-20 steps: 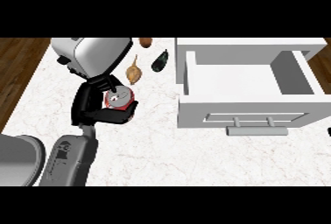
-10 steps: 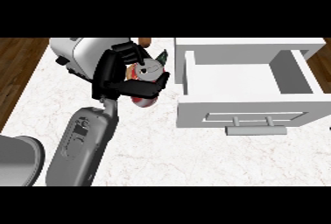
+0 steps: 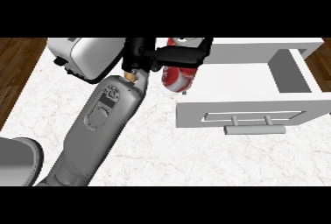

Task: Pick up the can, place it into the drawer and close the drawer

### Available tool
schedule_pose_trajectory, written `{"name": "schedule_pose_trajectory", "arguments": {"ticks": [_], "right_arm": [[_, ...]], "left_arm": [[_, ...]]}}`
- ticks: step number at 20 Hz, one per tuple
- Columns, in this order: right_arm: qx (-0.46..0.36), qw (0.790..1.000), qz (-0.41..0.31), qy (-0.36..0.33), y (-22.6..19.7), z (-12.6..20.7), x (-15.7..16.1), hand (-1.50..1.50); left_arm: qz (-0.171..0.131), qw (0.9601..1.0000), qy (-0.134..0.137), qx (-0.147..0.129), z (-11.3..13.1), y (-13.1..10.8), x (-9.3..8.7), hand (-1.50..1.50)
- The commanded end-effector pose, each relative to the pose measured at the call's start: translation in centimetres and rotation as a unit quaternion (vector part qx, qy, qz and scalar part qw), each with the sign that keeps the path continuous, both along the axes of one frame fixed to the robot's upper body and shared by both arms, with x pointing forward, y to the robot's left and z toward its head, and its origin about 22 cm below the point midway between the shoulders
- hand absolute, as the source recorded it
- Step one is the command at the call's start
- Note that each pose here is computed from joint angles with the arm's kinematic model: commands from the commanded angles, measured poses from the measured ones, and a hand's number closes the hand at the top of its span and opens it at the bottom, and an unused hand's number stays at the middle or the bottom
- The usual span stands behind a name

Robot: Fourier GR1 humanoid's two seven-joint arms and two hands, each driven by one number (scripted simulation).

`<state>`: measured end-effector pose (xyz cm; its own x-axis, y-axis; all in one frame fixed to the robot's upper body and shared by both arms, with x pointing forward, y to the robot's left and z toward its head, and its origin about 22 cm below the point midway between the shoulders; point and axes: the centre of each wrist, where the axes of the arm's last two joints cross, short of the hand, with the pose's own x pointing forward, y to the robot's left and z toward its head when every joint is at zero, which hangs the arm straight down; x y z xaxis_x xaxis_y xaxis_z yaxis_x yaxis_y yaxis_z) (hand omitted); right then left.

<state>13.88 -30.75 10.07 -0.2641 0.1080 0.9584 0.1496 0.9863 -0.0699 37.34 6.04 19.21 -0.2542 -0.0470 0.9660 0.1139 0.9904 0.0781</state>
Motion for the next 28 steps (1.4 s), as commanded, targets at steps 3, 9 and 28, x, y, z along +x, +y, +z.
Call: {"name": "schedule_pose_trajectory", "arguments": {"ticks": [3,9,28], "right_arm": [[-0.007,1.0,0.009,0.007,-0.6,-0.5,0.3,-1.5],[-0.003,1.0,0.001,-0.001,0.8,0.1,1.6,-1.5],[-0.009,1.0,0.027,-0.01,1.2,1.4,2.3,-1.5]], "left_arm": [[0.006,0.9999,0.002,0.01,2.1,-3.9,1.0,1.5],[-0.001,0.9998,0.009,0.02,4.7,-6.3,1.3,1.5],[0.026,0.9967,0.03,0.072,3.0,-7.8,5.1,1.5]]}}
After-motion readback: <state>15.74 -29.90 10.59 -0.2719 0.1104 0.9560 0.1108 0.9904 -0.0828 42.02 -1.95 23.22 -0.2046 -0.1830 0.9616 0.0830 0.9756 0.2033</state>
